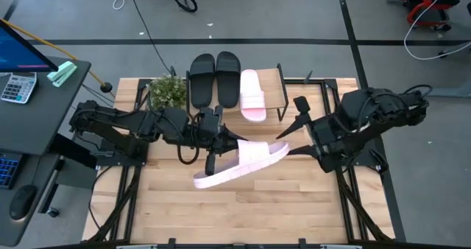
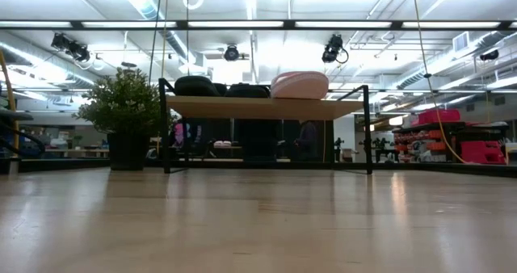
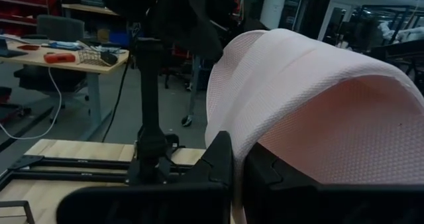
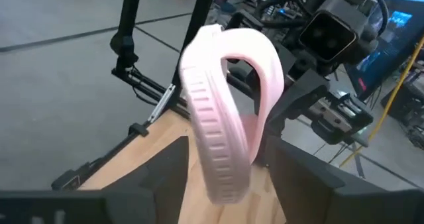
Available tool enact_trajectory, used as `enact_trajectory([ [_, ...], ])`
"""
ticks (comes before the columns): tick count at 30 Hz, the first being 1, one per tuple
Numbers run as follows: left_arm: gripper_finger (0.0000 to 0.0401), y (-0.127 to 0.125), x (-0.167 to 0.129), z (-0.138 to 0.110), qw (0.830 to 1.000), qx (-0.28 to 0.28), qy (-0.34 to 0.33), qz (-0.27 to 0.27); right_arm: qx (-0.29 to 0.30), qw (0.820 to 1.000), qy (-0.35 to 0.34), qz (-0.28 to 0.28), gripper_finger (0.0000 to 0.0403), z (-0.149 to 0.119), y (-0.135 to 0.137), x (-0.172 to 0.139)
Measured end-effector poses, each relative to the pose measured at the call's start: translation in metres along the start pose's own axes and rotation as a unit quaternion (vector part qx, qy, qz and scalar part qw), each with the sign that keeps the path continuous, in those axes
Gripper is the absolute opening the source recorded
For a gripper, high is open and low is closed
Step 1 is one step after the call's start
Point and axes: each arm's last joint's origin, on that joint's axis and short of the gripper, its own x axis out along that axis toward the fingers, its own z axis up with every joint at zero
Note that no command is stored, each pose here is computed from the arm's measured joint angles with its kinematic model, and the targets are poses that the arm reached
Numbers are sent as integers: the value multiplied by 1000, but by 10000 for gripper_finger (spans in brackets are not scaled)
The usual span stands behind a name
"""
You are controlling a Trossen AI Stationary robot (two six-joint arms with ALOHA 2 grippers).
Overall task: Pick and place slides into the shelf
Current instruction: Put the pink slide on the shelf
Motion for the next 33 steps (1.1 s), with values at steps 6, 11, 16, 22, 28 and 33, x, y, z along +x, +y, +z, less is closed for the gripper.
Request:
enact_trajectory([
  [6,11,0,0,-1,1000,2,4,-9,0,1000,10,-4,130,-2,0,6],
  [11,18,0,0,0,1000,0,4,-9,-1,1000,9,2,45,-2,1,6],
  [16,30,1,0,0,1000,-1,3,-2,3,1000,9,1,38,-2,1,5],
  [22,60,3,-1,1,1000,5,2,2,18,1000,24,3,45,-4,2,5],
  [28,100,6,-13,10,1000,3,-2,11,21,999,25,0,36,-5,1,-2],
  [33,130,8,-32,20,1000,1,-4,13,24,999,42,2,37,-8,2,-14],
])
